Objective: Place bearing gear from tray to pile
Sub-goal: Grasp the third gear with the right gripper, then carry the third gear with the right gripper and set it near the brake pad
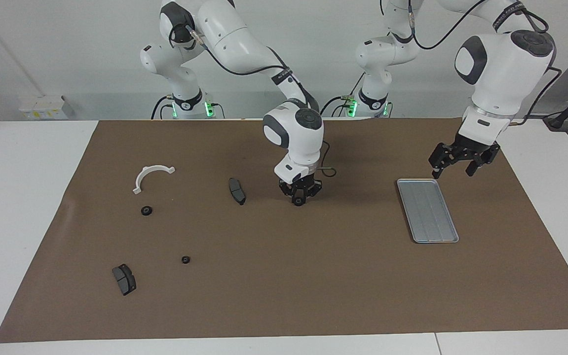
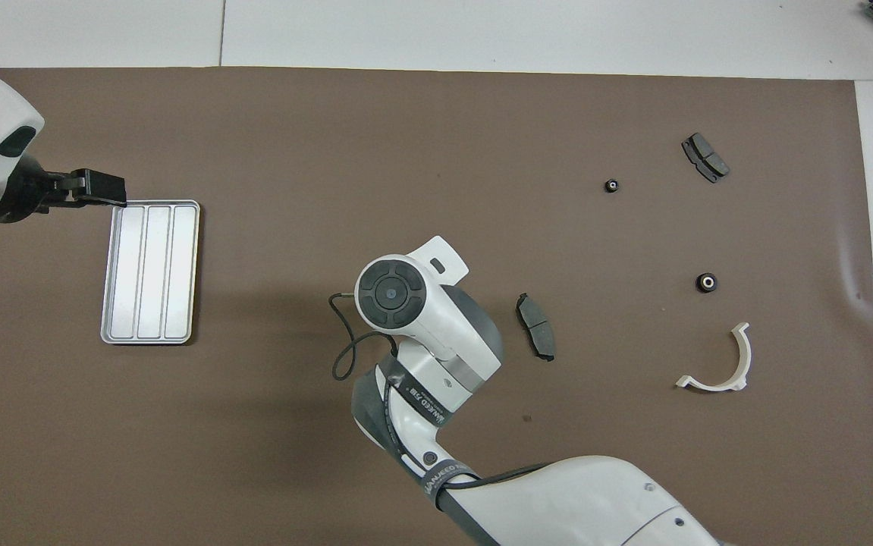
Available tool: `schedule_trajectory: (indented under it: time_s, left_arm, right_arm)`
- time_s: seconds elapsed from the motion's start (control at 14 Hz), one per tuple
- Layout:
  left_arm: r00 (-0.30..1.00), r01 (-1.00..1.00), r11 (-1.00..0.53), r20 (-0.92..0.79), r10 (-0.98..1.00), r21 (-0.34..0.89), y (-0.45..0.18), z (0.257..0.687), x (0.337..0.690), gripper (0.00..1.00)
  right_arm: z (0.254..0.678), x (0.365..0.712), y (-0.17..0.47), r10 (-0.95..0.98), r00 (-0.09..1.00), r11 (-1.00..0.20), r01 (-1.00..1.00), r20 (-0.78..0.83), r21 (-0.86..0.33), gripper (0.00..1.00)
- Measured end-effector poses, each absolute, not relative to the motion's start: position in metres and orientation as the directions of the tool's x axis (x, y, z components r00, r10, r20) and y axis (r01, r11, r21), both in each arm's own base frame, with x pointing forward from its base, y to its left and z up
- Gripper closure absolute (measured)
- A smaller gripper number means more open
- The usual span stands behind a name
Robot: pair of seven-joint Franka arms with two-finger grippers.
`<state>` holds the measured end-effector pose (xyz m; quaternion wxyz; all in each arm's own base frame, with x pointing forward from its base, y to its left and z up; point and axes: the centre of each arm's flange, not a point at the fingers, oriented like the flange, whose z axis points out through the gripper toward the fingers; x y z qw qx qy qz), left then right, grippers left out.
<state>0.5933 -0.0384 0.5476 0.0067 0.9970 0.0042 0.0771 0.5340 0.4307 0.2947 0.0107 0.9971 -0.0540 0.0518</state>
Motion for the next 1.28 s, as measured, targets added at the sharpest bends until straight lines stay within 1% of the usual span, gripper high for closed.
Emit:
schedule_trajectory:
  time_s: [0.14, 0.36, 0.71, 1.0, 1.28]
  left_arm:
    - [0.988, 0.001, -1.0, 0.154, 0.003, 0.013, -0.038, 0.548, 0.593, 0.0]
    - [0.987, -0.054, -0.999, 0.152, -0.052, 0.005, -0.039, 0.547, 0.593, 0.0]
    - [0.986, -0.073, -0.997, 0.152, -0.072, 0.001, -0.038, 0.547, 0.593, 0.0]
    - [0.985, -0.072, -0.997, 0.155, -0.071, 0.001, -0.038, 0.55, 0.592, 0.0]
    - [0.985, -0.072, -0.997, 0.157, -0.072, -0.005, -0.038, 0.564, 0.585, 0.0]
  right_arm:
    - [0.302, 0.539, 0.408, -0.137, 0.985, -0.99, -0.139, 0.103, 0.016, 0.65]
    - [0.319, 0.535, 0.344, -0.161, 0.98, -0.987, -0.161, 0.118, -0.007, 0.65]
    - [0.335, 0.519, 0.241, -0.096, 0.991, -0.995, -0.098, 0.089, 0.022, 0.65]
    - [0.322, 0.505, 0.177, -0.081, 0.996, -0.995, -0.083, 0.035, 0.05, 0.65]
    - [0.305, 0.501, 0.124, -0.049, 0.999, -0.997, -0.048, -0.014, 0.066, 0.65]
